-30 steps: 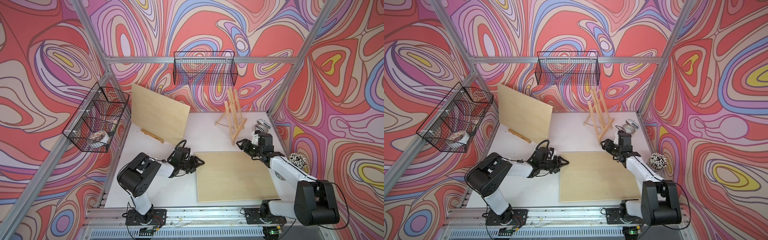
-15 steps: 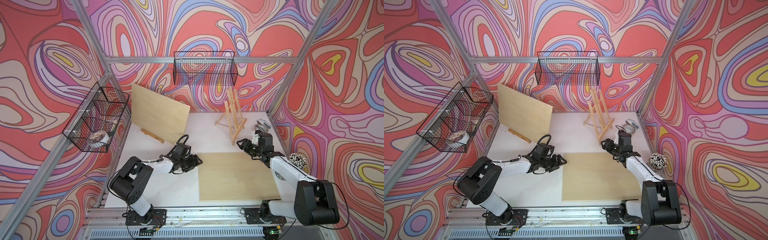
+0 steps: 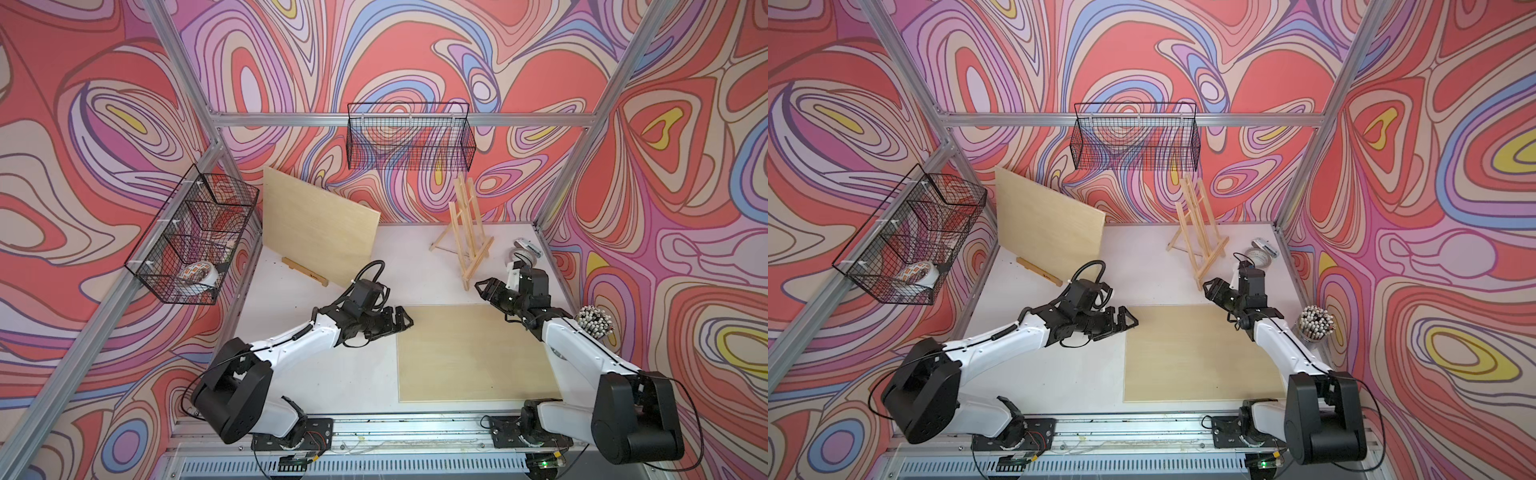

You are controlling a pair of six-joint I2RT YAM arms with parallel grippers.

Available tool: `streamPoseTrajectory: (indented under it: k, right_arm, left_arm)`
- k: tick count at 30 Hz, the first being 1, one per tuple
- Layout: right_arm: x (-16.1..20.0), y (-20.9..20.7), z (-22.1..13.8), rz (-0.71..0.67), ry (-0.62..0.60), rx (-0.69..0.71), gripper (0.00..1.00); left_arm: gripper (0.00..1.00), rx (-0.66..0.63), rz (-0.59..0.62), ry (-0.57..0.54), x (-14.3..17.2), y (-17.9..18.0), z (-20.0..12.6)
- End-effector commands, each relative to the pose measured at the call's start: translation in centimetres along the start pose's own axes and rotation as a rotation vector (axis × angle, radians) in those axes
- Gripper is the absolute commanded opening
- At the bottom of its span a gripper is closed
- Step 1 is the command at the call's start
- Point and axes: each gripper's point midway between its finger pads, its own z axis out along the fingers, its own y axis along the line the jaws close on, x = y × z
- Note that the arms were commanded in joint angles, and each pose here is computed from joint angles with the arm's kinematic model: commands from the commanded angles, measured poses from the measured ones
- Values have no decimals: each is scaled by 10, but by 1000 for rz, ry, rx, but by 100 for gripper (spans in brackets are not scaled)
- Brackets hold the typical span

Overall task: Disassemble the easel
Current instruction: Place the drawing board at the center of the board, then pick up the easel at the center of the board.

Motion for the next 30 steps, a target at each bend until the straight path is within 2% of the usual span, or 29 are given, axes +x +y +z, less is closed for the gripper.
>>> streamPoseTrajectory:
  k: [1,2,5,9,12,13,17,20,23,25,30]
  right_arm:
    - [-18,10,-12,-21,-92,-27,65]
    - [-21,15,-13,-26,-100,-45,65]
    - [-30,35,-16,-28,-106,-129,62]
    - [-44,50,-20,-31,-189,-208,56]
    - [-55,57,-16,-43,-234,-202,55]
    - [-58,64,-12,-58,-225,-210,56]
    - [-61,93,13,-115,-141,-182,58]
    - [-64,118,32,-165,-135,-115,57]
    - [-72,133,42,-234,-206,65,57]
    - [-78,135,44,-216,-226,194,58]
    - [-92,153,35,-248,-324,348,63]
  left_arm:
    - [96,-73,239,25,9,-29,-39]
    - [99,-100,304,19,7,-38,-51]
    - [100,-198,434,-44,-13,-54,-79]
    - [100,-272,509,-225,-51,-68,-106]
    - [100,-265,569,-359,-60,-67,-119]
    - [100,-270,584,-391,-60,-61,-123]
    - [100,-252,506,-487,-61,-45,-144]
    - [100,-215,499,-511,-59,-49,-149]
    - [100,-222,480,-515,-61,-47,-153]
    - [100,-219,470,-526,-62,-46,-157]
    - [100,-214,452,-569,-69,-43,-170]
